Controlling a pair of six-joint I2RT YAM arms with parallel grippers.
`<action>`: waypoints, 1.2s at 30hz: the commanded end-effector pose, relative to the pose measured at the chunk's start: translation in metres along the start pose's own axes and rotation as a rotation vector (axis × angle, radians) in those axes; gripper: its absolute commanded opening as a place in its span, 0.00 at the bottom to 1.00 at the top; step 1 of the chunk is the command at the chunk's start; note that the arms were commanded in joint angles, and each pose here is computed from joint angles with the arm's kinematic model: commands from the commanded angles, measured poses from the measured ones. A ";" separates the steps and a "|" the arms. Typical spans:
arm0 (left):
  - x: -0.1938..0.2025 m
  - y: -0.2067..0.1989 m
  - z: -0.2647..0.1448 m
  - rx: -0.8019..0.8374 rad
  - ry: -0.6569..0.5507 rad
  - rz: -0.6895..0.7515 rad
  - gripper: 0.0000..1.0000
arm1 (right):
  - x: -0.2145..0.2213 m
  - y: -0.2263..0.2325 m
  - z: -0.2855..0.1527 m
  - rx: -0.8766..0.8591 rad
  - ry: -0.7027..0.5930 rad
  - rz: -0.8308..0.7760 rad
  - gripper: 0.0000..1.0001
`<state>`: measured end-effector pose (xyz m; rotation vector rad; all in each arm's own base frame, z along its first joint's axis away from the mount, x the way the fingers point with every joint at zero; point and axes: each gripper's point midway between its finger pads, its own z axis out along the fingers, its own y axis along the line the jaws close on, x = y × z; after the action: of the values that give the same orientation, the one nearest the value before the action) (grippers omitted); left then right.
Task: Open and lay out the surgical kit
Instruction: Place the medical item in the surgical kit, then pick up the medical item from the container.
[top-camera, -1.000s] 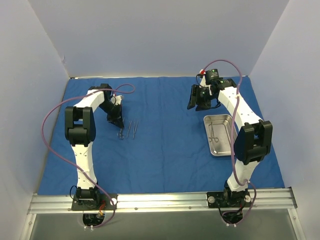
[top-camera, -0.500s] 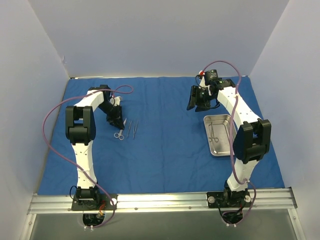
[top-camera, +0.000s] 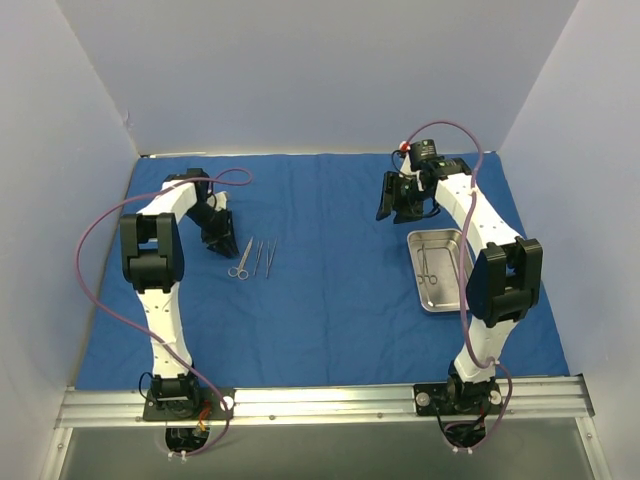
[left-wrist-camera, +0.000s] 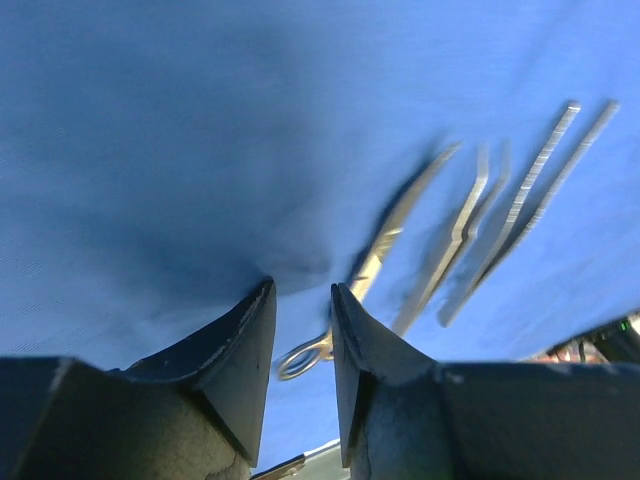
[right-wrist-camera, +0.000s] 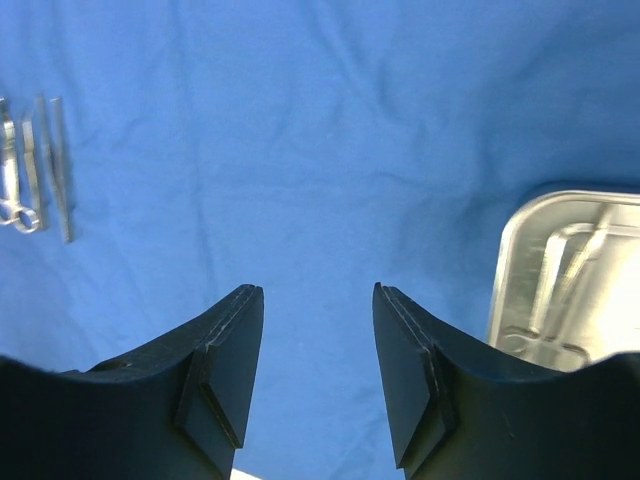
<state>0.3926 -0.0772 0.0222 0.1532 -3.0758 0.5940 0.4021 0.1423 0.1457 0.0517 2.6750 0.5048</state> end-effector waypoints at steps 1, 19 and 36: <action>-0.015 0.002 -0.033 -0.056 -0.129 -0.003 0.38 | 0.007 -0.029 -0.006 0.109 0.012 -0.001 0.48; 0.000 -0.058 -0.095 0.082 -0.339 0.049 0.38 | 0.054 -0.141 0.007 0.429 0.156 0.021 0.51; 0.008 -0.074 -0.107 0.120 -0.352 0.081 0.38 | 0.081 -0.179 0.066 0.504 0.239 0.014 0.37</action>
<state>0.3868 -0.1006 0.1206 0.1929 -3.3311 0.7607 0.3729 0.0172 0.0101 0.1688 2.9330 -0.1025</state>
